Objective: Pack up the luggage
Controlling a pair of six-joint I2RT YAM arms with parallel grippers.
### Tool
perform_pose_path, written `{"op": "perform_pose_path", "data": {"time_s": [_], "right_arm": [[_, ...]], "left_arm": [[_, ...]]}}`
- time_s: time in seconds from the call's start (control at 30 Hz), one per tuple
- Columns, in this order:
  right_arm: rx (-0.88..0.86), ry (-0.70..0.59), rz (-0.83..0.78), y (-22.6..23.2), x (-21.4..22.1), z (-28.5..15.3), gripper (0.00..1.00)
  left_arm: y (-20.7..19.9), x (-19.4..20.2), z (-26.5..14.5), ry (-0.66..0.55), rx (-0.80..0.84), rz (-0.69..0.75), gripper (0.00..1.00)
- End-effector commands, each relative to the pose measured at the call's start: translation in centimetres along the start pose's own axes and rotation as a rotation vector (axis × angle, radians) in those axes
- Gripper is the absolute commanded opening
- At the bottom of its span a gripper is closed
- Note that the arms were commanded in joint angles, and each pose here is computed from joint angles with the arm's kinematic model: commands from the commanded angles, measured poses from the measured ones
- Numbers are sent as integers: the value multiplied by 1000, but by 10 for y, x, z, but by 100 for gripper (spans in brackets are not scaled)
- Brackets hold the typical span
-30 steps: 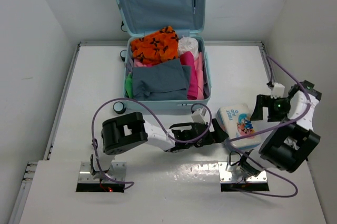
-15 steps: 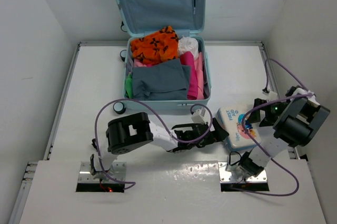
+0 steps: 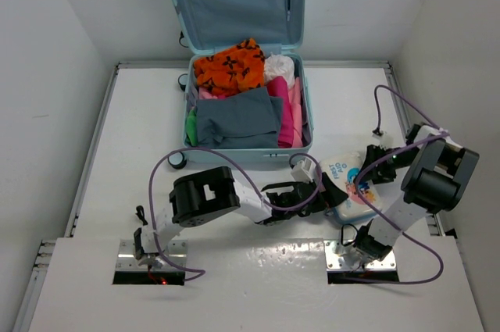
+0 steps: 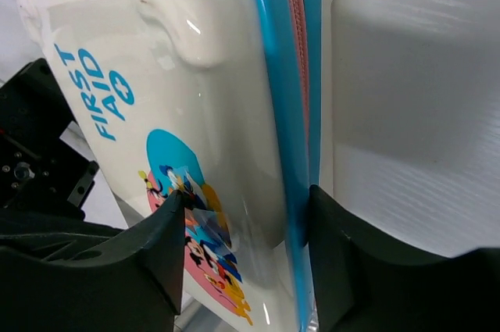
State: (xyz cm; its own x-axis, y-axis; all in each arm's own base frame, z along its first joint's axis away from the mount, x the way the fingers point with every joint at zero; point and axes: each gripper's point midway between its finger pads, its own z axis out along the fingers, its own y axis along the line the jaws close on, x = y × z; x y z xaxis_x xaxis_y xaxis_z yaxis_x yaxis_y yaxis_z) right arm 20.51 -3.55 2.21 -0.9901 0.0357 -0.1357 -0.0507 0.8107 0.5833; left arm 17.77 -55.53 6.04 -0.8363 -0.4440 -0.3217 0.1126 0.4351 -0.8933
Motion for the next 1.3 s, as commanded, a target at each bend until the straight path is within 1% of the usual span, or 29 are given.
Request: {"op": "perform_pose_path", "data": {"time_s": [0.0,0.07,0.1,0.17,0.2,0.27,0.3,0.4,0.43,0.5,0.57,0.6,0.63,0.67,0.73,0.77,0.83,0.87,0.93,0.97,1.0,1.03,1.07,1.1,1.13,1.17,1.2,1.27], "right_arm": [[269,163,-61,-50,18,28,0],[319,185,-61,-56,20,25,0],[378,236,-65,-62,24,22,0],[386,269,-57,-63,28,17,0],[432,291,-57,-69,29,12,0],[479,278,-74,-77,26,6,0],[477,266,-64,-79,25,4,0],[403,299,-32,-70,28,8,0],[356,314,-22,-62,26,9,0],[237,343,-4,-37,29,18,0],[186,357,-7,-22,29,19,0],[150,345,-34,-7,25,24,0],[135,338,-47,-2,24,26,0],[124,332,-55,3,23,27,0],[78,306,-80,21,20,29,0],[60,295,-84,29,22,28,0],[29,288,-98,44,28,27,0],[21,274,-102,48,28,27,0],[12,253,-134,60,30,22,0],[-6,273,-118,63,41,25,0],[-16,280,-110,67,46,24,0],[-24,261,-125,73,48,22,0],[-31,262,-123,76,53,22,0],[-25,268,-127,76,56,20,0],[-12,230,-153,80,53,15,0],[-16,215,-161,82,52,13,0],[3,190,-174,83,49,8,0],[17,171,-200,87,45,-1,0]], "left_arm": [[8,14,20,40,27,-36,100],[7,11,21,28,24,-37,100],[13,12,20,30,13,-33,100],[12,6,11,32,15,-37,100],[11,4,7,32,14,-37,100],[24,-1,-5,21,-45,-35,100],[29,-2,-7,16,-66,-43,100],[33,-3,-10,10,-82,-37,100],[42,0,-8,14,-100,-32,100],[45,3,3,13,-94,-14,100],[18,2,15,8,3,58,97],[12,3,18,12,39,125,95],[3,8,19,38,80,148,94],[-9,9,20,43,118,159,89],[-30,7,17,43,183,167,84],[-28,10,15,59,193,183,80],[-49,2,4,37,262,225,74],[-46,1,-1,36,261,241,70],[-50,-3,-8,28,272,261,67],[-51,-6,-11,14,271,285,64],[-58,-10,-18,4,289,294,60],[-68,-14,-21,-12,316,304,58],[-70,-14,-25,-11,332,343,55],[-83,-18,-30,-22,367,356,50],[-92,-20,-34,-30,397,369,46],[-91,-21,-33,-39,397,411,41],[-100,-23,-38,-44,428,425,34],[-109,-27,-40,-64,446,461,34]]}}
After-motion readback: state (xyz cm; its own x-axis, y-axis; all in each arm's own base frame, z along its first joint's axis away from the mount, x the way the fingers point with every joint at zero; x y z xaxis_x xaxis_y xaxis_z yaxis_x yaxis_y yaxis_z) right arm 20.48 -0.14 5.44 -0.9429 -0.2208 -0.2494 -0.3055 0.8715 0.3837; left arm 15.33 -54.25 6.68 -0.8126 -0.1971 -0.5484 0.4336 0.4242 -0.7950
